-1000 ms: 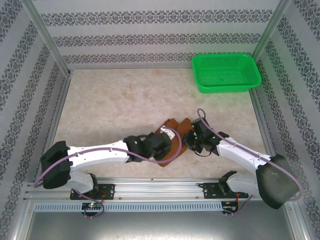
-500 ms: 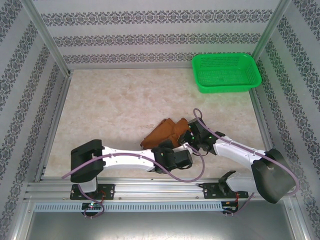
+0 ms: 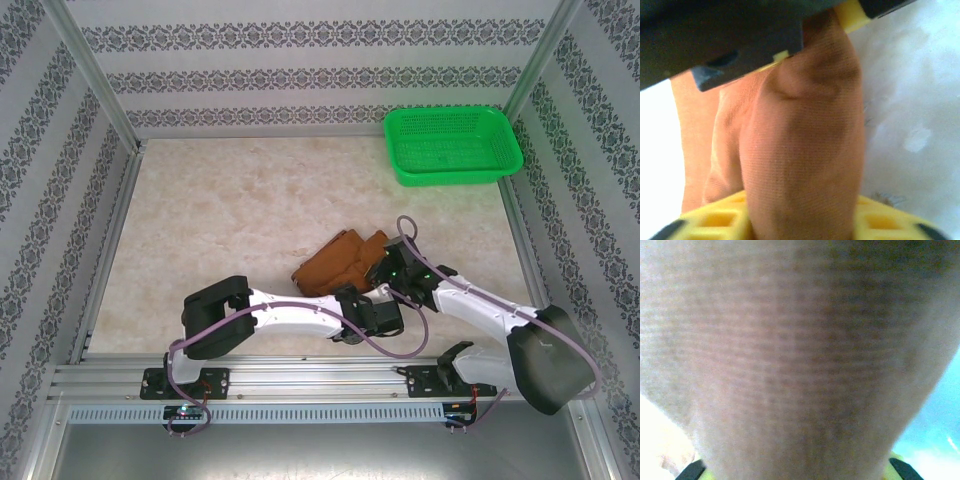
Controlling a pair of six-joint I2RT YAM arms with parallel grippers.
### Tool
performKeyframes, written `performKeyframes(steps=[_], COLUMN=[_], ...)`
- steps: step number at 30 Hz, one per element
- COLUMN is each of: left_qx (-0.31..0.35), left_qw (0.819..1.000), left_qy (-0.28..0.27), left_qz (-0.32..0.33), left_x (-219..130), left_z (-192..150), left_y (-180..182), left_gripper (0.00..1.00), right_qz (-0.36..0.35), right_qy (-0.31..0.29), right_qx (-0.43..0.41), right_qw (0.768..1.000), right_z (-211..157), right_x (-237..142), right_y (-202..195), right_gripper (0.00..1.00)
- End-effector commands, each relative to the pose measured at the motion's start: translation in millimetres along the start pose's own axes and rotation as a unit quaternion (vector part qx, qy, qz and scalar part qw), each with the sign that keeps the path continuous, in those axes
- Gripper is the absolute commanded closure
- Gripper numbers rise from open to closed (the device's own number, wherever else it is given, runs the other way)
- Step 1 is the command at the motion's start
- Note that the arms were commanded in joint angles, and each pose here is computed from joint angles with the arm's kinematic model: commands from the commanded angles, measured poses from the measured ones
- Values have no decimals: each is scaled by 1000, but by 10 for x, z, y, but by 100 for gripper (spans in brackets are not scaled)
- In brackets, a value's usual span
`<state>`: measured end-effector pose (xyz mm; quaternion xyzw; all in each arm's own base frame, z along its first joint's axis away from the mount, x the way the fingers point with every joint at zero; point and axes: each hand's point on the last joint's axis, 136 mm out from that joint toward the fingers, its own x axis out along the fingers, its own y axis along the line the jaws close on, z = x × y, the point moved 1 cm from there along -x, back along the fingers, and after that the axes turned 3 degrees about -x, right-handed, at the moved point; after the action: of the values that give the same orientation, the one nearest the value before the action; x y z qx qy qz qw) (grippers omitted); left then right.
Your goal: Roll up the long pants
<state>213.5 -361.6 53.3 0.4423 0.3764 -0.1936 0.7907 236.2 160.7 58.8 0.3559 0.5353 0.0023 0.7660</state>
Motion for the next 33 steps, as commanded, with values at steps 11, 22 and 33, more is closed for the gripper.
performKeyframes(steps=[11,22,33], left_qx=[-133,-257,-377], left_qw=[861,718,610], left_qy=[192,180,159], left_qz=[-451,-621,-679], left_x=[195,2,133], left_z=[-853,-490,-317], left_y=[-767,-762,-567], left_gripper=[100,100,100], right_qz=[38,113,82], right_qy=[-18,-103,-50], right_qx=[-2,-14,-11], right_qw=[999,988,995], right_z=[234,527,355], right_x=[-570,-1124,-1044], right_y=[30,293,128], right_gripper=[16,13,3])
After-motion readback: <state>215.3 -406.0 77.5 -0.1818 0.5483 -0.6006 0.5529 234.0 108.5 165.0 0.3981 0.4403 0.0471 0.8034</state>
